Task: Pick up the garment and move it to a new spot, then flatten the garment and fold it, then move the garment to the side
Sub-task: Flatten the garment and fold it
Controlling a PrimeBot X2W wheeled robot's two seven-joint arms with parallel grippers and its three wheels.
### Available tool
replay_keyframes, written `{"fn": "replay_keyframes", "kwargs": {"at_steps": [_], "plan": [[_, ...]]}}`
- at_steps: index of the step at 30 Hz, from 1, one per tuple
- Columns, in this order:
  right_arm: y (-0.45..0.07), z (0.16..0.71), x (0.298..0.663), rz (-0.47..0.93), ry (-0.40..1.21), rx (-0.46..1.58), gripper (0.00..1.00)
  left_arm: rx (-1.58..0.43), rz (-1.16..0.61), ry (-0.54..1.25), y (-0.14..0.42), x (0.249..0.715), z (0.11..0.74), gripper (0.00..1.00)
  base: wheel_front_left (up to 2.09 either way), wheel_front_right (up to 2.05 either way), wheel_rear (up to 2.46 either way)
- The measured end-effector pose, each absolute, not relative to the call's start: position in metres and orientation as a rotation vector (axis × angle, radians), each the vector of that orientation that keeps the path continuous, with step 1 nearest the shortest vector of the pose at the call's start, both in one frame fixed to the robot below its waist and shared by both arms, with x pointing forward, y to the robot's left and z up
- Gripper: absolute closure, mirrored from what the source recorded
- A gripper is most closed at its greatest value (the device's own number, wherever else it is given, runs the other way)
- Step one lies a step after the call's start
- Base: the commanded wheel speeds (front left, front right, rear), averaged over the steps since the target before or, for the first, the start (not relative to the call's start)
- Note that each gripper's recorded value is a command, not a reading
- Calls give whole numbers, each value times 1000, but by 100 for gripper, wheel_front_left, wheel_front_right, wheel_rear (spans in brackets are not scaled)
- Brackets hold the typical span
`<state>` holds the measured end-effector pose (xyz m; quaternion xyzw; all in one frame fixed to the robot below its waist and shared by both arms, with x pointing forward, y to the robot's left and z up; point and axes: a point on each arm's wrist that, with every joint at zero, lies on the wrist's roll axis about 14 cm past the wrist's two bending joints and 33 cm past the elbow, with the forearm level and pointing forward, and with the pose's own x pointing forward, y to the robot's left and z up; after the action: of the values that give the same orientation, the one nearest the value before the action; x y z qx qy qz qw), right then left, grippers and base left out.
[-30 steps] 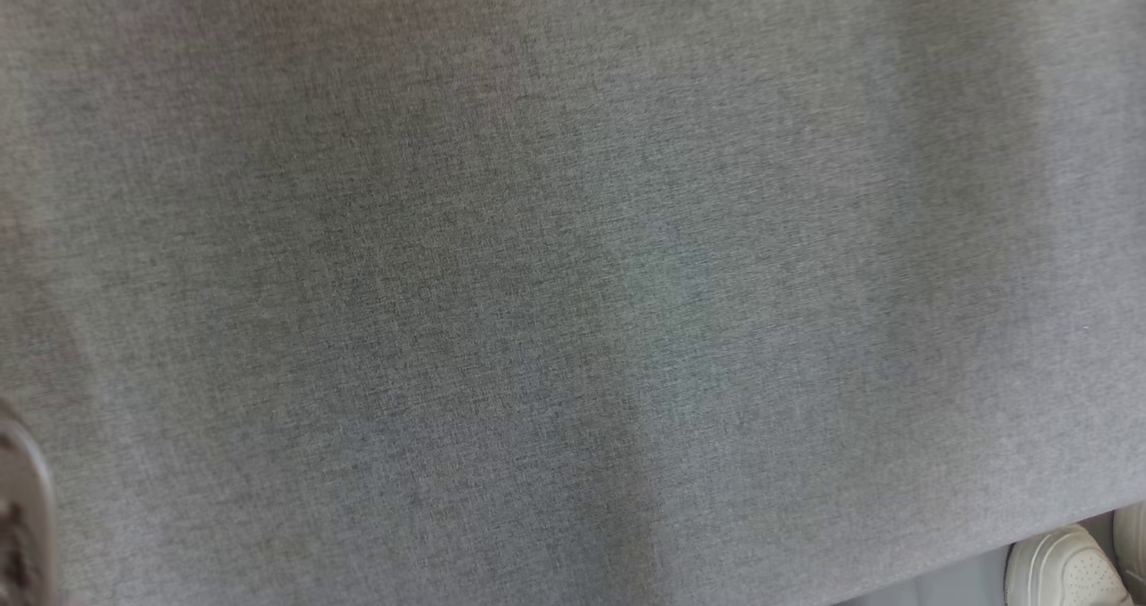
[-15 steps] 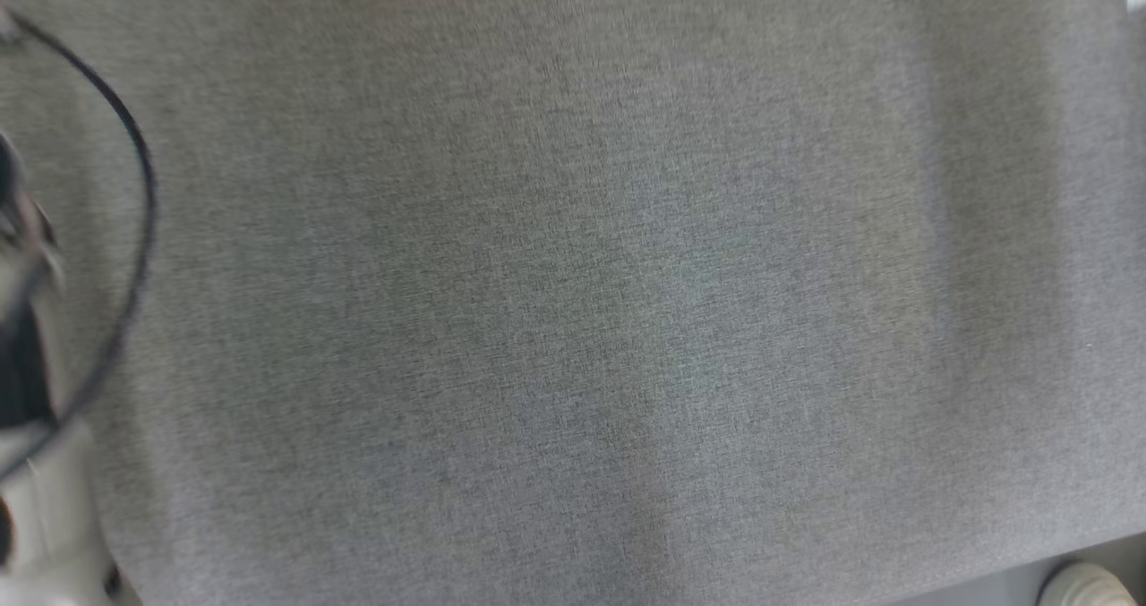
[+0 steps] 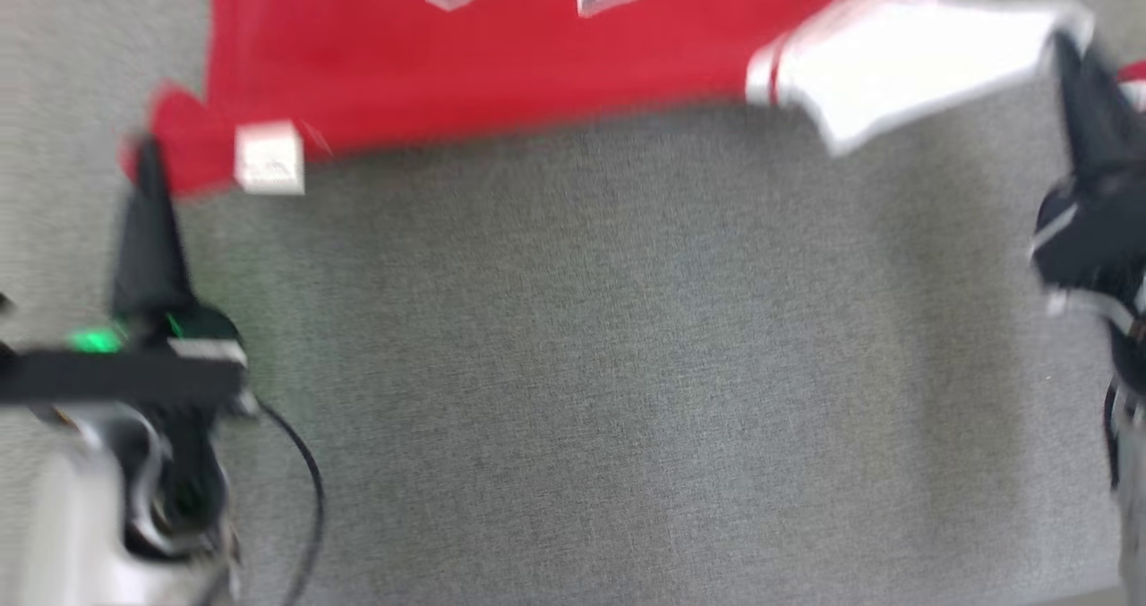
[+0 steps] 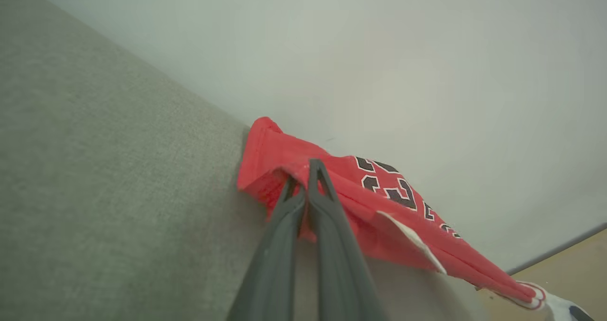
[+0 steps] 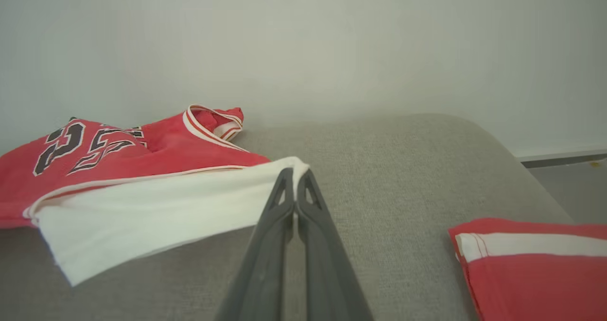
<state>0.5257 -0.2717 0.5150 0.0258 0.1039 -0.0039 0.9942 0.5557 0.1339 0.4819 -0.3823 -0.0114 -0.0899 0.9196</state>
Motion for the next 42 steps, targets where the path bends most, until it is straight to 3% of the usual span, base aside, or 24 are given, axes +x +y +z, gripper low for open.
{"fn": "replay_keyframes", "kwargs": {"at_steps": [16, 37, 42], "plan": [[-264, 481, 382, -106, 488, 194, 100, -769, -133, 184, 137, 439, 452, 100, 0, 0, 0], [-261, 445, 292, -163, 691, 307, 100, -745, 29, 325, 167, 355, 414, 100, 0, 0, 0], [-267, 435, 262, -194, 770, 343, 100, -697, -14, 456, 156, 332, 396, 100, 0, 0, 0]]}}
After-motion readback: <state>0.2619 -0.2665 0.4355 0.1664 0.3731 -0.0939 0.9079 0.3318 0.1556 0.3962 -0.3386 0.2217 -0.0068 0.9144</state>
